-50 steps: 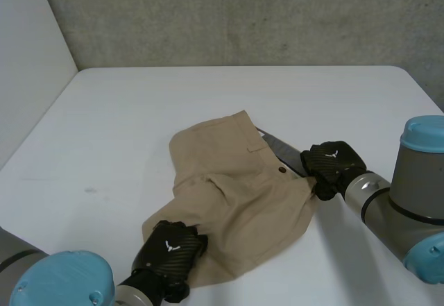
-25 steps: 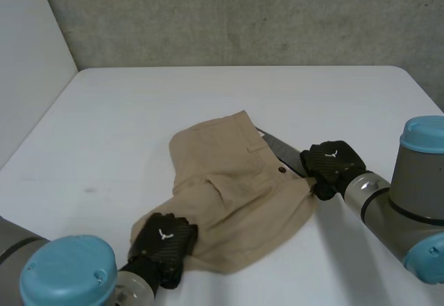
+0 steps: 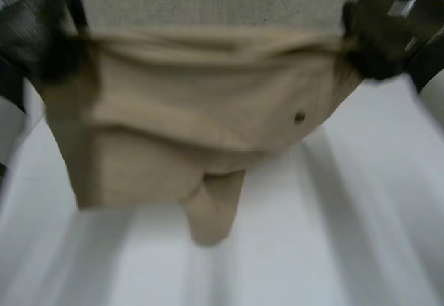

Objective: Fold the shorts.

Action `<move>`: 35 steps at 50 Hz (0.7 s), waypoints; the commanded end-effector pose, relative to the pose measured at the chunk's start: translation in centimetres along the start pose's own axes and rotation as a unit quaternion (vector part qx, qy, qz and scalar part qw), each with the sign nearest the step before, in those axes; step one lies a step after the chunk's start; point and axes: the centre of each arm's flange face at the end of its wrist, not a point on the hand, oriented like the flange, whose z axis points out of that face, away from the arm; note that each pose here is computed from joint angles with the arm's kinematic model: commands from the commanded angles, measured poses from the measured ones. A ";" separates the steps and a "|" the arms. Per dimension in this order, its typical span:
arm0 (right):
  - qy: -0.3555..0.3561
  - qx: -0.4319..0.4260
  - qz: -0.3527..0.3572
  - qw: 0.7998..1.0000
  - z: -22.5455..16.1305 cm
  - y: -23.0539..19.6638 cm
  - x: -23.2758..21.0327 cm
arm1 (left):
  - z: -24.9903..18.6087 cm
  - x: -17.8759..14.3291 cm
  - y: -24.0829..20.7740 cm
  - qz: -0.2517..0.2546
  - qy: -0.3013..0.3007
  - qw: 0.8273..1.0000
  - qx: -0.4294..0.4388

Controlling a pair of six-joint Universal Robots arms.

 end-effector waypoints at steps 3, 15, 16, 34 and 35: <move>0.062 0.114 -0.005 0.992 -2.6 -8.6 3.8 | 0.8 -3.6 -10.3 -0.026 -0.047 0.990 0.127; 0.030 0.034 0.029 0.999 -0.3 -4.7 2.5 | 3.7 -0.6 -5.2 -0.003 0.015 0.998 0.056; 0.023 0.017 0.031 0.999 0.3 -3.7 2.1 | 4.0 -0.2 -4.3 -0.001 0.022 0.999 0.043; 0.051 0.045 0.050 0.996 10.8 6.6 -2.7 | 16.8 3.4 8.8 0.015 -0.032 0.999 0.042; 0.067 0.068 0.046 0.994 11.2 6.0 -2.3 | 17.4 3.1 8.0 0.012 -0.044 0.997 0.064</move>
